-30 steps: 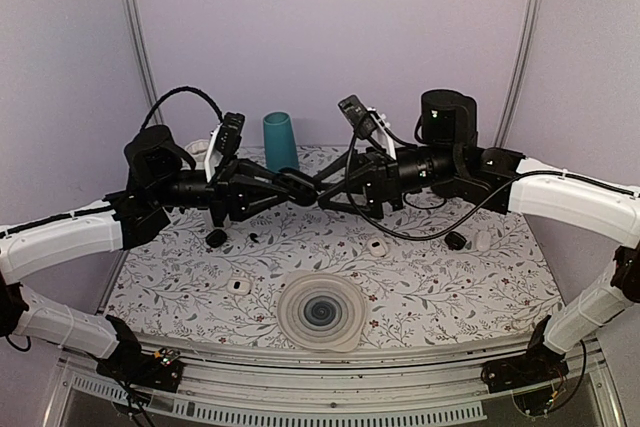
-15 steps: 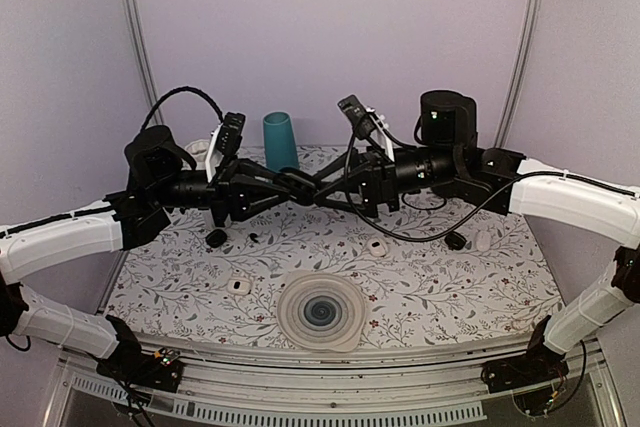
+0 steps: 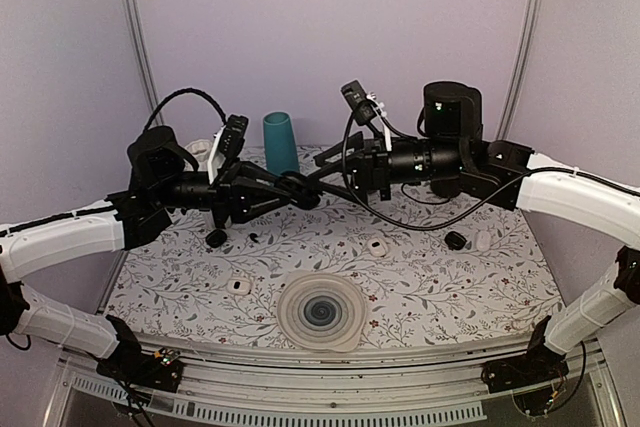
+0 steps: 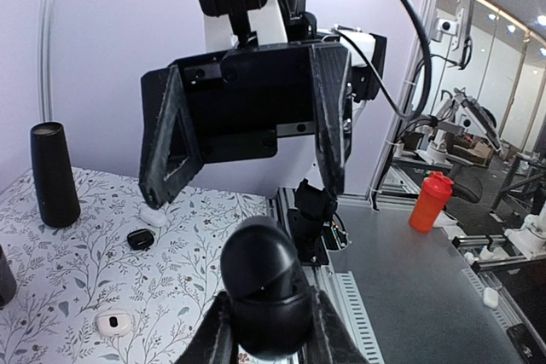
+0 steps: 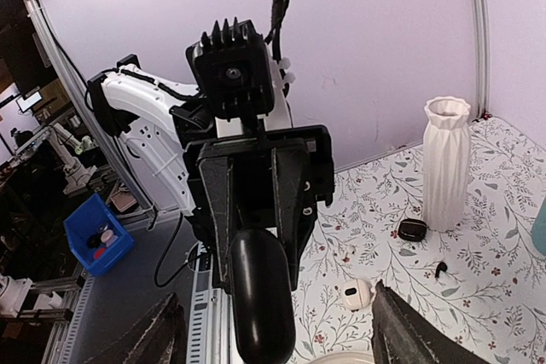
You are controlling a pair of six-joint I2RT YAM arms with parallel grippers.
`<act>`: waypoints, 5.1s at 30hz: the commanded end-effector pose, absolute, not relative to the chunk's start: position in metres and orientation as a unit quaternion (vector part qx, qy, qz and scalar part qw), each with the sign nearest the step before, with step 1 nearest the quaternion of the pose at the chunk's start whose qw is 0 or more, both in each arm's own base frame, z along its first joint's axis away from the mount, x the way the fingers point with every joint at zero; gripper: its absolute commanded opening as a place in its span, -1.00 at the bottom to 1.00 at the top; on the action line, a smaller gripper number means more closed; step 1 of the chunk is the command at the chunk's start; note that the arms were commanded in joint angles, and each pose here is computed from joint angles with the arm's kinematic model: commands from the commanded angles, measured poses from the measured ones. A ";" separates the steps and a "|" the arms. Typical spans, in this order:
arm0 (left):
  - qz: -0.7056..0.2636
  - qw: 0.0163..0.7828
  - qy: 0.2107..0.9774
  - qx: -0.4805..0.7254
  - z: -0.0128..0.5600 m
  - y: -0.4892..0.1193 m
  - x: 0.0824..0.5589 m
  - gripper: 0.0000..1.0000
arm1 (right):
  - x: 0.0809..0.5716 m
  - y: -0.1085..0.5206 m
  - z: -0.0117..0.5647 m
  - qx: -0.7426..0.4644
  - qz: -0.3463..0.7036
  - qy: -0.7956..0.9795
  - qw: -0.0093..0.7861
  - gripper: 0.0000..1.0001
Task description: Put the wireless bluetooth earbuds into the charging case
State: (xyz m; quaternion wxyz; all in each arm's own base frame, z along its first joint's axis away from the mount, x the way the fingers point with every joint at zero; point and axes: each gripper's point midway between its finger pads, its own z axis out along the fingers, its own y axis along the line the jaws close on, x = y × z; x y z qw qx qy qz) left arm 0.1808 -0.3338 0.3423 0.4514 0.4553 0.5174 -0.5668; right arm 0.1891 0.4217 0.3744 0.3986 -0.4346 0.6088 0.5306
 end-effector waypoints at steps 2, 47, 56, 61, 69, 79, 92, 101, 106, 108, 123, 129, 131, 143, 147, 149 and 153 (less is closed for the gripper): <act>-0.575 0.450 0.501 0.464 0.352 -0.337 0.176 -1.00 | 0.192 0.425 0.374 -0.444 0.494 0.623 0.413 0.52; -0.569 0.448 0.509 0.465 0.351 -0.339 0.177 -1.00 | 0.222 0.409 0.378 -0.399 0.449 0.662 0.449 0.59; -0.560 0.451 0.527 0.453 0.345 -0.341 0.187 -1.00 | 0.211 0.394 0.404 -0.395 0.458 0.643 0.469 0.43; -0.559 0.447 0.533 0.451 0.342 -0.343 0.189 -1.00 | 0.189 0.399 0.406 -0.425 0.480 0.624 0.446 0.08; -0.565 0.439 0.527 0.458 0.343 -0.344 0.185 -1.00 | 0.178 0.417 0.391 -0.460 0.476 0.627 0.412 -0.20; -0.568 0.430 0.525 0.465 0.341 -0.345 0.181 -1.00 | 0.186 0.432 0.380 -0.465 0.458 0.643 0.399 -0.40; -0.568 0.427 0.525 0.468 0.340 -0.348 0.181 -1.00 | 0.187 0.438 0.371 -0.471 0.445 0.653 0.392 -0.60; -0.567 0.425 0.527 0.469 0.339 -0.348 0.180 -1.00 | 0.191 0.440 0.369 -0.467 0.438 0.659 0.394 -0.80; -0.566 0.426 0.526 0.470 0.340 -0.348 0.179 -1.00 | 0.193 0.441 0.368 -0.466 0.434 0.664 0.393 -0.89; -0.566 0.427 0.526 0.470 0.341 -0.348 0.179 -1.00 | 0.193 0.441 0.366 -0.466 0.432 0.665 0.392 -0.91; -0.553 0.454 0.528 0.458 0.349 -0.344 0.185 -1.00 | 0.190 0.444 0.351 -0.479 0.406 0.674 0.389 -0.93; -0.551 0.458 0.527 0.457 0.352 -0.343 0.185 -1.00 | 0.191 0.447 0.341 -0.481 0.398 0.684 0.378 -0.93; -0.549 0.460 0.528 0.455 0.352 -0.342 0.186 -1.00 | 0.189 0.448 0.342 -0.482 0.400 0.682 0.377 -0.93; -0.548 0.471 0.528 0.447 0.354 -0.338 0.190 -1.00 | 0.182 0.449 0.340 -0.505 0.396 0.668 0.376 -0.93; -0.552 0.460 0.531 0.450 0.348 -0.339 0.189 -1.00 | 0.187 0.448 0.348 -0.493 0.392 0.670 0.392 -0.92; -0.553 0.456 0.532 0.451 0.345 -0.340 0.188 -1.00 | 0.190 0.446 0.353 -0.485 0.390 0.671 0.403 -0.88; -0.553 0.450 0.536 0.453 0.340 -0.340 0.188 -1.00 | 0.192 0.445 0.367 -0.476 0.394 0.666 0.418 -0.76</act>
